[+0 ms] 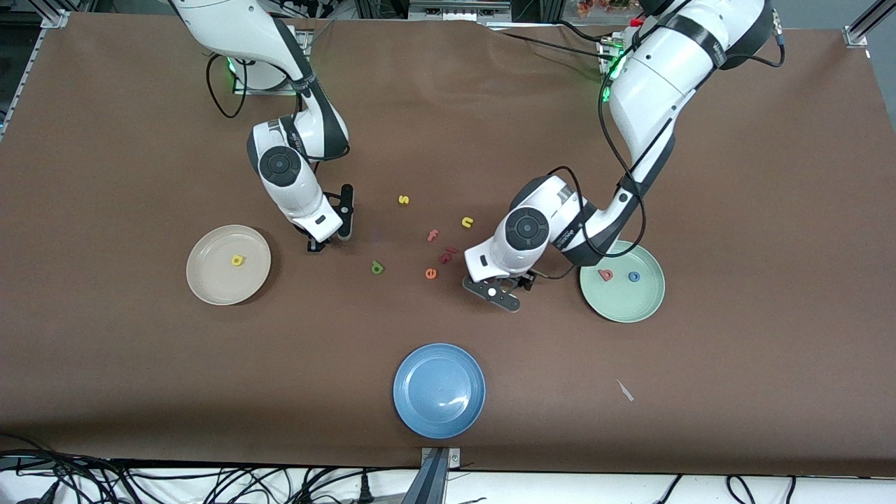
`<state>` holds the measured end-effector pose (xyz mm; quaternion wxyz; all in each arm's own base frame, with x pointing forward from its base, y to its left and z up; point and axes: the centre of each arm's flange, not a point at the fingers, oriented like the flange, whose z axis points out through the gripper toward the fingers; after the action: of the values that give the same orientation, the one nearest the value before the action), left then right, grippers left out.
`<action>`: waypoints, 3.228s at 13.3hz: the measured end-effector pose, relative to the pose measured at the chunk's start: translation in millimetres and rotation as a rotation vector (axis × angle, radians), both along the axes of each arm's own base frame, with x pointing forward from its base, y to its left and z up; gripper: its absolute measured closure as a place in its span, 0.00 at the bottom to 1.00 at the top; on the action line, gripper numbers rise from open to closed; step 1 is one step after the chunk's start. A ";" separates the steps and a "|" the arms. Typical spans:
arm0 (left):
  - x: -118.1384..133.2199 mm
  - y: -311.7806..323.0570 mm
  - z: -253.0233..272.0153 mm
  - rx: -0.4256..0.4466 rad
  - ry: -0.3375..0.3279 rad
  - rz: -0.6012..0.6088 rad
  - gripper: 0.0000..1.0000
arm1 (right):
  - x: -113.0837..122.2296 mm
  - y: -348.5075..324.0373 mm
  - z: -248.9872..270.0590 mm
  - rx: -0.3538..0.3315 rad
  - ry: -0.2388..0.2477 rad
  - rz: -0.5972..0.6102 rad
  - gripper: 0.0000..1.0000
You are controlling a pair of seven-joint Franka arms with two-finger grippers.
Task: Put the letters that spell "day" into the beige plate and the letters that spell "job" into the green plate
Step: 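Grasp the cyan letters with both grippers, then drop the cyan l on the green plate and cyan y on the white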
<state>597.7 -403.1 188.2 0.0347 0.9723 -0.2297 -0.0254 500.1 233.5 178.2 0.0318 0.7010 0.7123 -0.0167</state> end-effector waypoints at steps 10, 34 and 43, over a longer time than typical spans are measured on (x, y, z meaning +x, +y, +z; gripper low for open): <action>-8.3 -12.6 -15.1 -0.006 -0.003 -0.029 0.44 | 23.4 -14.5 26.2 0.016 0.065 -0.107 0.84; 69.3 240.1 29.6 0.119 0.196 -0.085 0.85 | 93.6 -91.4 90.2 0.039 0.062 -1.175 0.00; 78.3 243.9 137.8 0.146 0.112 -0.070 0.01 | 77.3 66.0 53.7 0.107 0.018 -1.581 0.00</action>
<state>676.0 -159.2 326.0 -0.0246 0.9607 -0.2588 -0.0974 577.4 299.4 231.9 -0.0291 0.9996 0.0033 -0.0057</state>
